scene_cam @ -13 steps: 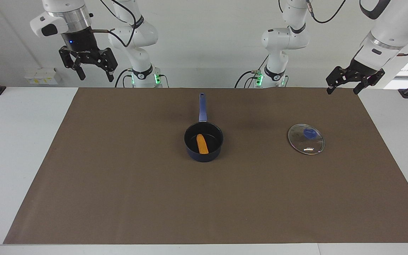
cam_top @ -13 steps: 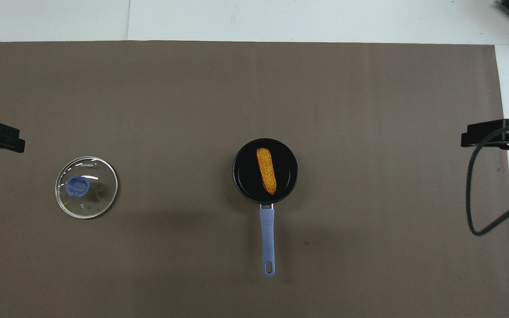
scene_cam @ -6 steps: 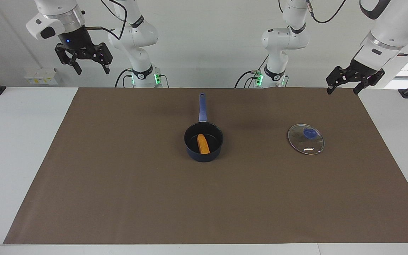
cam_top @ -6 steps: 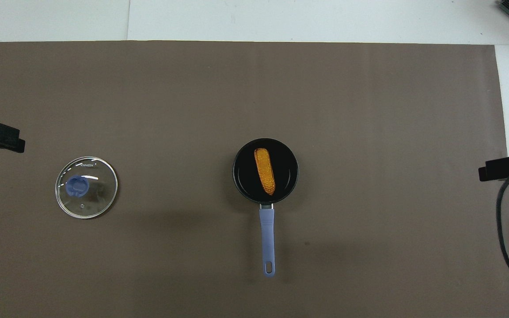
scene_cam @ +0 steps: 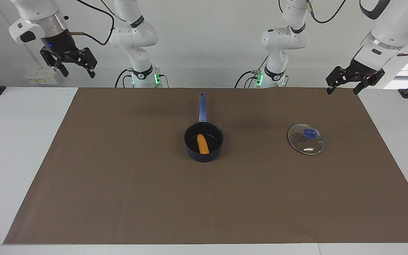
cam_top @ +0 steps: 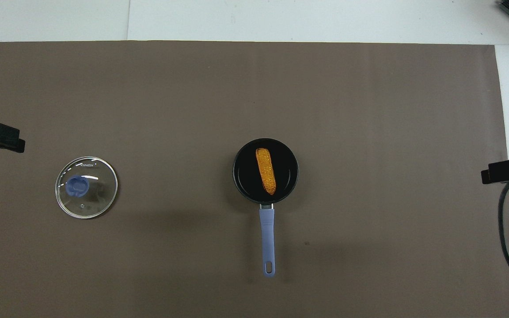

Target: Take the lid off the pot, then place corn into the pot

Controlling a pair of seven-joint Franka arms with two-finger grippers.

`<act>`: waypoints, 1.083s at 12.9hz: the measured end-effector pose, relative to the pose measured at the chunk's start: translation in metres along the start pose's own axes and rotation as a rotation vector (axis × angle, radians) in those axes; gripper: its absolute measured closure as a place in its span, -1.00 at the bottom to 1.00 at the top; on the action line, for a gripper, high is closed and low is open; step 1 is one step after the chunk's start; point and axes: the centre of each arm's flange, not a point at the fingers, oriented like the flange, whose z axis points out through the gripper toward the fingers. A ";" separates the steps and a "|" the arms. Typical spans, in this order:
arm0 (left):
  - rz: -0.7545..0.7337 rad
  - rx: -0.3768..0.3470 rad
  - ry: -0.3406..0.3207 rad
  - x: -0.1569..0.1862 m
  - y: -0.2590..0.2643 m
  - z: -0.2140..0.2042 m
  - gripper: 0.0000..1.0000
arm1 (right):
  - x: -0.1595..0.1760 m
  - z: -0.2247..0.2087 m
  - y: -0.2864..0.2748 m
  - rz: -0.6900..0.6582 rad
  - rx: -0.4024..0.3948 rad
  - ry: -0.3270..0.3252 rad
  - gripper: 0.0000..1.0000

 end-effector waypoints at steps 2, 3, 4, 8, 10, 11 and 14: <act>0.000 0.000 0.000 0.000 0.000 0.000 -1.00 | 0.009 -0.004 -0.003 -0.003 -0.005 0.025 -1.00; 0.000 0.000 0.000 0.000 0.000 0.000 -1.00 | 0.012 -0.004 -0.006 -0.007 -0.006 0.031 -1.00; 0.000 0.000 0.000 0.000 0.000 0.000 -1.00 | 0.014 -0.004 -0.007 -0.010 -0.007 0.033 -1.00; 0.000 0.000 0.000 0.000 0.000 0.000 -1.00 | 0.015 -0.004 -0.013 -0.019 -0.008 0.033 -1.00; 0.000 0.000 0.000 0.000 0.000 0.000 -1.00 | 0.014 -0.005 -0.018 -0.030 -0.012 0.026 -1.00; 0.000 0.000 0.000 0.000 0.000 0.000 -1.00 | 0.013 -0.006 -0.023 -0.039 -0.016 0.025 -1.00; 0.000 0.000 0.000 0.000 0.000 0.000 -1.00 | 0.013 -0.007 -0.030 -0.054 -0.020 0.029 -1.00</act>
